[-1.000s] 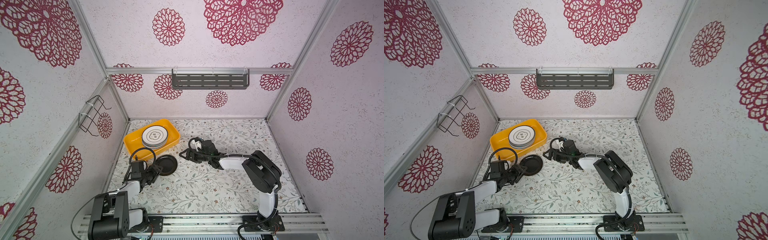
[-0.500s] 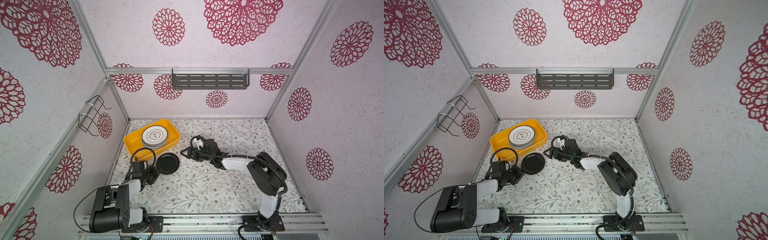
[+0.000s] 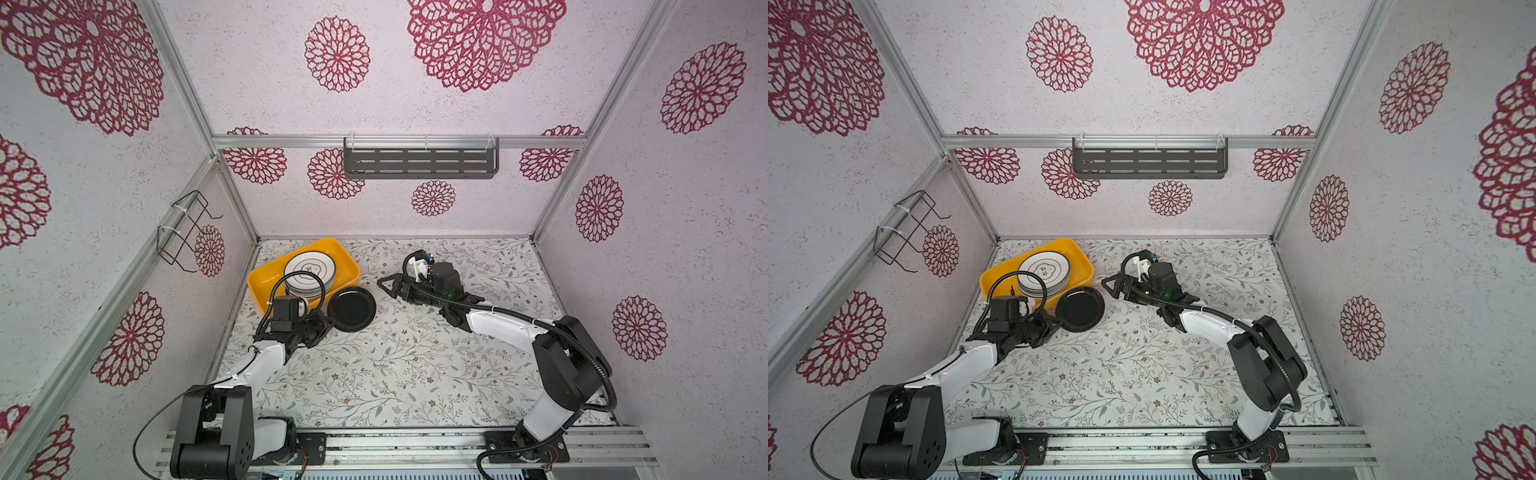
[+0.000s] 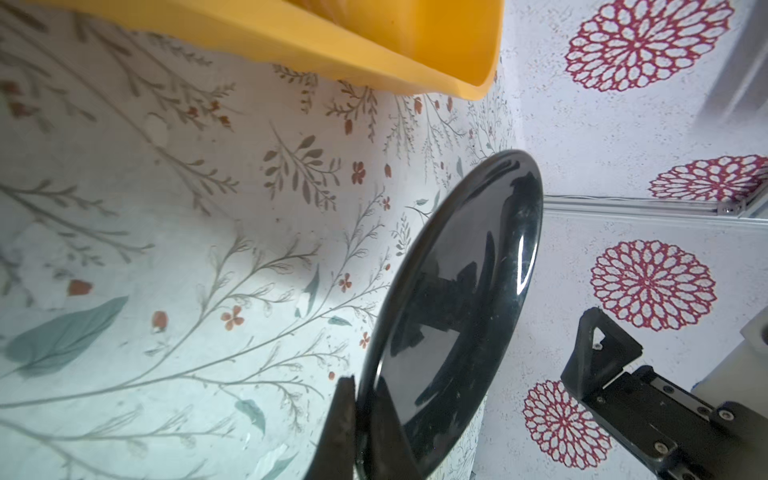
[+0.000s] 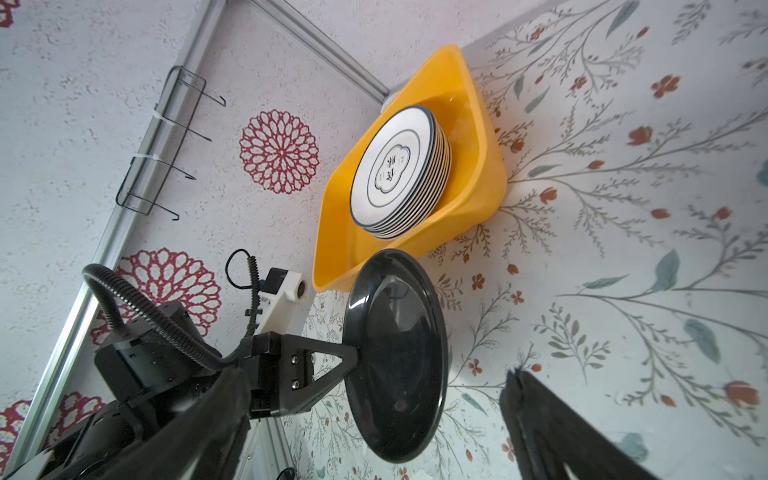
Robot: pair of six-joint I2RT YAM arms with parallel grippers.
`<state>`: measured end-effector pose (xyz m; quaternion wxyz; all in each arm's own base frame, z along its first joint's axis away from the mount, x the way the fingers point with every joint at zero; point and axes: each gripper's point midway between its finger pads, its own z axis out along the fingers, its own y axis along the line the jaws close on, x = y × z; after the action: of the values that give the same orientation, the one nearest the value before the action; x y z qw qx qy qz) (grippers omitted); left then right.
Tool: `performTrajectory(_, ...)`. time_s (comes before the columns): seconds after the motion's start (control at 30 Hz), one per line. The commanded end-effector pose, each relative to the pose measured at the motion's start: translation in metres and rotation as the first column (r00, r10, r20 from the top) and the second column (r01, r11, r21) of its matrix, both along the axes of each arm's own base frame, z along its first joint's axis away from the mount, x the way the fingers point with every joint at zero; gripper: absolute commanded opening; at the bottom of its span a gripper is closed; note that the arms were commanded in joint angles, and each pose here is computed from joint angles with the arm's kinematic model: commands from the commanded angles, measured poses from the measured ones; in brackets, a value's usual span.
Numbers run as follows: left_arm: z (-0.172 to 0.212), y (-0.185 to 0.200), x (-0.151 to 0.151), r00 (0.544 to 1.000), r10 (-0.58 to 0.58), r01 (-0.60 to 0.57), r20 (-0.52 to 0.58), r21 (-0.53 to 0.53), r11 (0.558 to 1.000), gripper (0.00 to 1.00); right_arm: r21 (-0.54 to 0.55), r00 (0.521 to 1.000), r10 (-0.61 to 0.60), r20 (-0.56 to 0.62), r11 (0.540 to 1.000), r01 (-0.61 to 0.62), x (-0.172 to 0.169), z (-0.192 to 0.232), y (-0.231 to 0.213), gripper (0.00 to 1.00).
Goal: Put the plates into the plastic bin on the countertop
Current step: 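Grip the black plate's rim with the left gripper and lift it upright, then carry the black plate into the yellow bin with the left gripper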
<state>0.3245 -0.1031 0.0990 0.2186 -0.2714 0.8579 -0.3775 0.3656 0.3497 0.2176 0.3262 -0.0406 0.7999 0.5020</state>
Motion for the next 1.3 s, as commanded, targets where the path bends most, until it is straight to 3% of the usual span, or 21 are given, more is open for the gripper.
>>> performTrajectory(0.0, 0.023, -0.011, 0.009, 0.998, -0.055, 0.055, 0.038, 0.008, 0.998, 0.0, -0.029, 0.995, -0.036, 0.092, 0.999, 0.038, 0.003, 0.025, -0.018, 0.99)
performTrajectory(0.3, 0.045, -0.037, 0.043, 0.988, -0.146, 0.143, 0.055, 0.054, 0.988, 0.0, -0.096, 0.98, -0.101, 0.173, 0.988, 0.119, 0.008, 0.05, -0.046, 0.99)
performTrajectory(0.77, 0.059, -0.033, 0.089, 0.989, -0.134, 0.123, 0.069, 0.145, 0.982, 0.0, -0.138, 0.958, -0.192, 0.213, 0.965, 0.225, 0.005, 0.056, -0.085, 0.99)
performTrajectory(1.0, 0.057, -0.011, 0.114, 0.994, -0.089, 0.078, 0.06, 0.155, 0.985, 0.0, -0.143, 0.955, -0.209, 0.21, 0.96, 0.242, 0.001, 0.052, -0.093, 0.99)
performTrajectory(1.27, 0.045, 0.046, 0.134, 0.998, 0.037, -0.043, 0.041, 0.153, 0.987, 0.0, -0.152, 0.954, -0.219, 0.207, 0.956, 0.252, 0.003, 0.05, -0.096, 0.99)
